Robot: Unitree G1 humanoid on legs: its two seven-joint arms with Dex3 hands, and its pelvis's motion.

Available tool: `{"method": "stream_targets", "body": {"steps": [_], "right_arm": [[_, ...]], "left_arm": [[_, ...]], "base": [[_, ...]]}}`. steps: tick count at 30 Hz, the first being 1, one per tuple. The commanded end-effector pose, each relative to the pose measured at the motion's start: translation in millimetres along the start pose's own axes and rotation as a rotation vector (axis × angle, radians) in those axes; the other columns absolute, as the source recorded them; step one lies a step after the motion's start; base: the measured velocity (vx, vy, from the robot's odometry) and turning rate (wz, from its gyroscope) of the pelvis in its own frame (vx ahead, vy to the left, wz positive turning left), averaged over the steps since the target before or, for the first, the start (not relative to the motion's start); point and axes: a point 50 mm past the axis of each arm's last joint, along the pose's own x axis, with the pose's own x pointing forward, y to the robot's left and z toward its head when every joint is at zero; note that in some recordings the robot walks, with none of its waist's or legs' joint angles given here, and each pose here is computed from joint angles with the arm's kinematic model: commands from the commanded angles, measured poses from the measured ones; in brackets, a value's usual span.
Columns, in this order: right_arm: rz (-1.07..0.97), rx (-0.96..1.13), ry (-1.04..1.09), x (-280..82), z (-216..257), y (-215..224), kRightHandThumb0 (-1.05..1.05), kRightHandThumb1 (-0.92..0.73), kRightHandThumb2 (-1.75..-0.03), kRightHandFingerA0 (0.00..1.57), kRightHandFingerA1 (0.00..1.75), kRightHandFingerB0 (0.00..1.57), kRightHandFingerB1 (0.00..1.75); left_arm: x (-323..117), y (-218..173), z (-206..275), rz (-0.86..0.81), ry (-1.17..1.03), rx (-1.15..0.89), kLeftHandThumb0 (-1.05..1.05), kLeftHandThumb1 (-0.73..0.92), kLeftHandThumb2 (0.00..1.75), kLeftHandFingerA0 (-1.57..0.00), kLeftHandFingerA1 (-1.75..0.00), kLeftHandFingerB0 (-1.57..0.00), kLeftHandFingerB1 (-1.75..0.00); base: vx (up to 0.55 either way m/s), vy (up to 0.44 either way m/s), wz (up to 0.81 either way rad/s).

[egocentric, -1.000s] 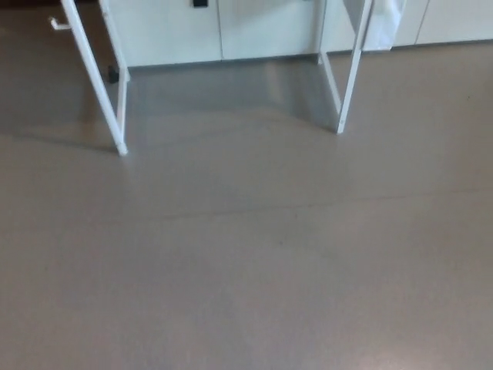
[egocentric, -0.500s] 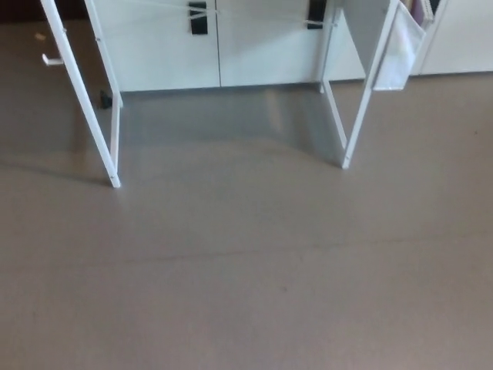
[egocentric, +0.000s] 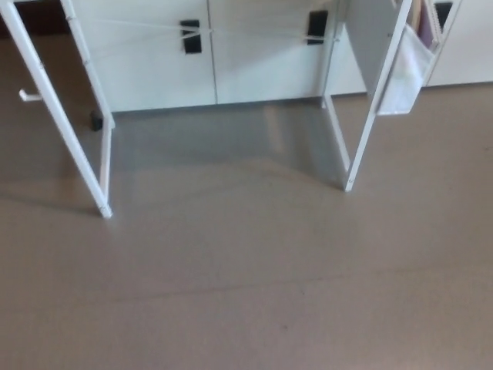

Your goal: The robot walks towards a desk on which a file tray is kept in the middle and a toilet paper roll is kept on its right. The robot uses its right hand to hook on finger in the gap of the roll and grabs it, lifts it and places it on the tray.

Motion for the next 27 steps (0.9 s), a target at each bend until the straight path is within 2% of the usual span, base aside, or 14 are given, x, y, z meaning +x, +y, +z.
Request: {"method": "stream_targets", "body": {"steps": [1,5,6,8,9,10,11,13,14,15,16,17,22,27], "right_arm": [[-0.015,0.015,-0.003,-0.9,-1.1,-1.8,-0.82,-0.75,-0.63,0.09,0.28,0.08,0.24],[-0.015,0.012,0.003,-2.2,-3.8,-2.1,-0.82,-0.75,-0.63,0.09,0.28,0.08,0.24],[-0.015,0.012,0.003,-2.2,-3.8,-2.1,-0.82,-0.75,-0.63,0.09,0.28,0.08,0.24],[-0.015,0.012,0.003,-2.2,-3.8,-2.1,-0.82,-0.75,-0.63,0.09,0.28,0.08,0.24],[-0.015,0.012,0.003,-2.2,-3.8,-2.1,-0.82,-0.75,-0.63,0.09,0.28,0.08,0.24],[-0.015,0.012,0.003,-2.3,-3.8,-2.1,-0.82,-0.75,-0.63,0.09,0.28,0.08,0.24],[-0.015,0.012,0.003,-2.3,-3.8,-2.1,-0.82,-0.75,-0.63,0.09,0.28,0.08,0.24],[-0.015,0.012,0.003,-2.3,-3.8,-2.1,-0.82,-0.75,-0.63,0.09,0.28,0.08,0.24],[-0.015,0.012,0.003,-2.3,-3.8,-2.1,-0.82,-0.75,-0.63,0.09,0.28,0.08,0.24],[-0.015,0.012,0.004,-2.2,-3.8,-2.1,-0.82,-0.75,-0.63,0.09,0.28,0.08,0.24],[-0.015,0.012,0.003,-2.3,-3.8,-2.1,-0.82,-0.75,-0.63,0.09,0.28,0.08,0.24],[-0.015,0.012,0.003,-2.2,-3.8,-2.1,-0.82,-0.75,-0.63,0.09,0.28,0.08,0.24],[-0.015,0.012,0.003,-2.2,-3.8,-2.2,-0.82,-0.75,-0.63,0.09,0.28,0.08,0.24],[-0.015,0.012,0.003,-2.2,-3.8,-2.2,-0.82,-0.75,-0.63,0.09,0.28,0.08,0.24]], "left_arm": [[-2.4,8.5,-2.8,0.008,0.026,-0.027,-1.05,0.73,1.26,-0.08,-0.70,-0.09,-0.55],[-2.4,6.6,-4.5,0.007,0.029,0.001,-1.05,0.76,1.27,-0.10,-0.70,-0.09,-0.53],[-2.0,6.7,-4.8,0.022,0.038,0.011,-1.05,0.73,1.27,-0.24,-0.78,-0.06,-0.62],[-2.0,6.9,-5.0,0.029,0.041,0.026,-1.05,0.76,1.28,-0.27,-0.77,-0.05,-0.60],[-2.1,7.0,-5.0,0.031,0.039,0.031,-1.05,0.69,1.11,-0.18,-0.75,-0.05,-0.62],[-1.9,6.9,-5.2,0.032,0.039,0.018,-1.05,0.69,1.11,-0.18,-0.75,-0.05,-0.62],[-2.2,7.1,-5.1,0.035,0.038,0.021,-1.05,0.75,1.27,-0.27,-0.77,-0.06,-0.60],[-1.9,7.8,-4.9,0.045,0.054,-0.011,-1.05,0.71,1.25,-0.24,-0.75,-0.06,-0.59],[-2.5,8.2,-3.8,0.041,0.046,0.047,-1.05,0.76,1.29,-0.23,-0.73,0.00,-0.53],[-2.2,7.9,-4.9,0.041,0.050,0.018,-1.05,0.73,1.26,-0.26,-0.76,-0.06,-0.58],[-2.5,8.5,-4.2,0.038,0.051,0.020,-0.98,0.70,1.25,-0.19,-0.71,0.00,-0.54],[-2.9,8.3,-4.3,0.025,0.038,0.002,-1.05,0.76,1.25,-0.19,-0.71,-0.05,-0.55],[-2.9,8.7,-4.5,0.046,0.048,0.013,-1.05,0.75,1.26,-0.26,-0.73,-0.02,-0.55],[-2.8,7.8,-3.8,0.030,0.038,-0.012,-1.05,0.75,1.25,-0.20,-0.72,-0.04,-0.57]], "base": [[0.34,0.204,-0.39],[0.21,0.121,0.04],[0.18,0.046,0.10],[0.16,-0.006,0.10],[0.17,-0.078,0.05],[0.18,-0.103,0.02],[0.19,-0.090,0.10],[0.12,-0.146,0.12],[0.20,-0.172,0.19],[0.25,-0.223,-0.62],[0.25,-0.180,0.54],[0.23,-0.179,0.12],[0.11,-0.113,-0.05],[0.14,0.050,-0.07]]}}
